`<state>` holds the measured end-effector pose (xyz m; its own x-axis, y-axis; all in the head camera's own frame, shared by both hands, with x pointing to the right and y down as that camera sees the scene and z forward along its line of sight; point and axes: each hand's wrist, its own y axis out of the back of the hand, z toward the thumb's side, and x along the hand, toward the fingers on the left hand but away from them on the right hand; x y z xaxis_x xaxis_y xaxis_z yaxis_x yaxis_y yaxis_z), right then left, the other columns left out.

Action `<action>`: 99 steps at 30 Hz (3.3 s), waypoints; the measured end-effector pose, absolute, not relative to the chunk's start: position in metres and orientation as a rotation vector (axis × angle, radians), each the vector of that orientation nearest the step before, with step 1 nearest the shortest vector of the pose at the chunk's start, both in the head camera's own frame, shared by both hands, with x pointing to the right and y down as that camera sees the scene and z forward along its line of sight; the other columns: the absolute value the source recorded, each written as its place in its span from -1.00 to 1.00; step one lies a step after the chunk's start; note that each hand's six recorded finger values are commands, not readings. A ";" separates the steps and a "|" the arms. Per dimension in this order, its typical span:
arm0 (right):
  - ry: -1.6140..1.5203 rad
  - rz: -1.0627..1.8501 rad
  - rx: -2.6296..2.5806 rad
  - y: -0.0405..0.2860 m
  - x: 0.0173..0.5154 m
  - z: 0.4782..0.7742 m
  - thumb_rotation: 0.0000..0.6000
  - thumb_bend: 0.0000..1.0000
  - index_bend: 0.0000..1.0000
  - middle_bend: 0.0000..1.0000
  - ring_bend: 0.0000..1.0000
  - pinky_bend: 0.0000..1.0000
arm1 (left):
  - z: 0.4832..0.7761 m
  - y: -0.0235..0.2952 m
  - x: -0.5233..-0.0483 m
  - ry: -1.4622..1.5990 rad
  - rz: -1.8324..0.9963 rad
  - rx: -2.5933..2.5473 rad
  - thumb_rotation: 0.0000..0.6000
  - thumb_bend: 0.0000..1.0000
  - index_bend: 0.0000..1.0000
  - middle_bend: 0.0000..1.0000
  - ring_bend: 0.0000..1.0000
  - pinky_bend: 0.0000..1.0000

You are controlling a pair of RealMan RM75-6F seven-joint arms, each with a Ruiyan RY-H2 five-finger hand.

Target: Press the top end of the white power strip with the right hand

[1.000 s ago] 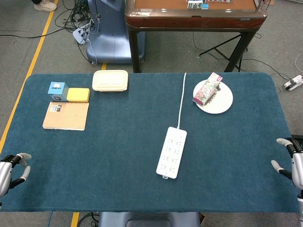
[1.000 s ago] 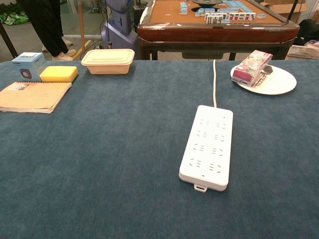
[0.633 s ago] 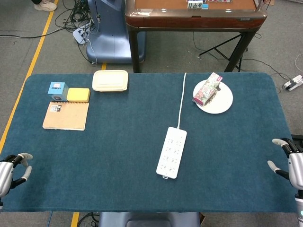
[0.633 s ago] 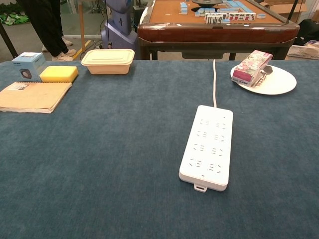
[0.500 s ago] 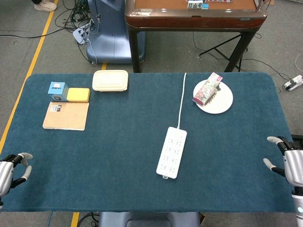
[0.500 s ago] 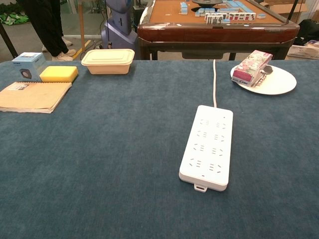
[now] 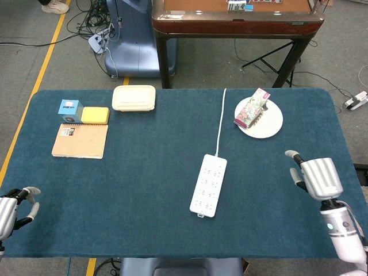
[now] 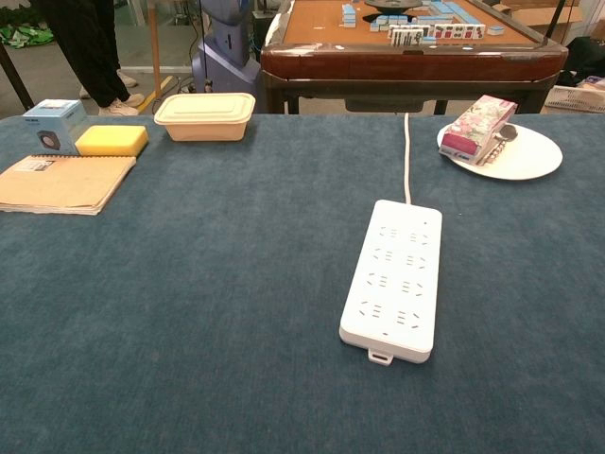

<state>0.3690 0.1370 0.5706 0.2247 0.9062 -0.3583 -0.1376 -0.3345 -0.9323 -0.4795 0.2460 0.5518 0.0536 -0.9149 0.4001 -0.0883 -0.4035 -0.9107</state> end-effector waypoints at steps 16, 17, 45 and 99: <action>-0.515 1.261 -1.629 0.110 0.269 0.632 1.00 0.62 -0.34 1.00 1.00 1.00 | 0.553 0.246 -0.481 1.030 -1.439 -1.604 1.00 -0.18 0.04 0.11 -0.07 0.36; -0.503 1.259 -1.635 0.111 0.265 0.636 1.00 0.62 -0.34 1.00 1.00 1.00 | 0.553 0.246 -0.481 1.030 -1.440 -1.603 1.00 -0.18 0.04 0.11 -0.07 0.36; -0.319 1.283 -1.714 0.127 0.216 0.700 1.00 0.67 -0.32 1.00 1.00 1.00 | 0.559 0.245 -0.489 1.036 -1.478 -1.601 1.00 -0.19 0.05 0.11 -0.07 0.36; -0.260 1.305 -1.740 0.134 0.195 0.727 1.00 0.67 -0.30 1.00 1.00 1.00 | 0.557 0.244 -0.494 1.057 -1.484 -1.602 1.00 -0.19 0.05 0.11 -0.07 0.36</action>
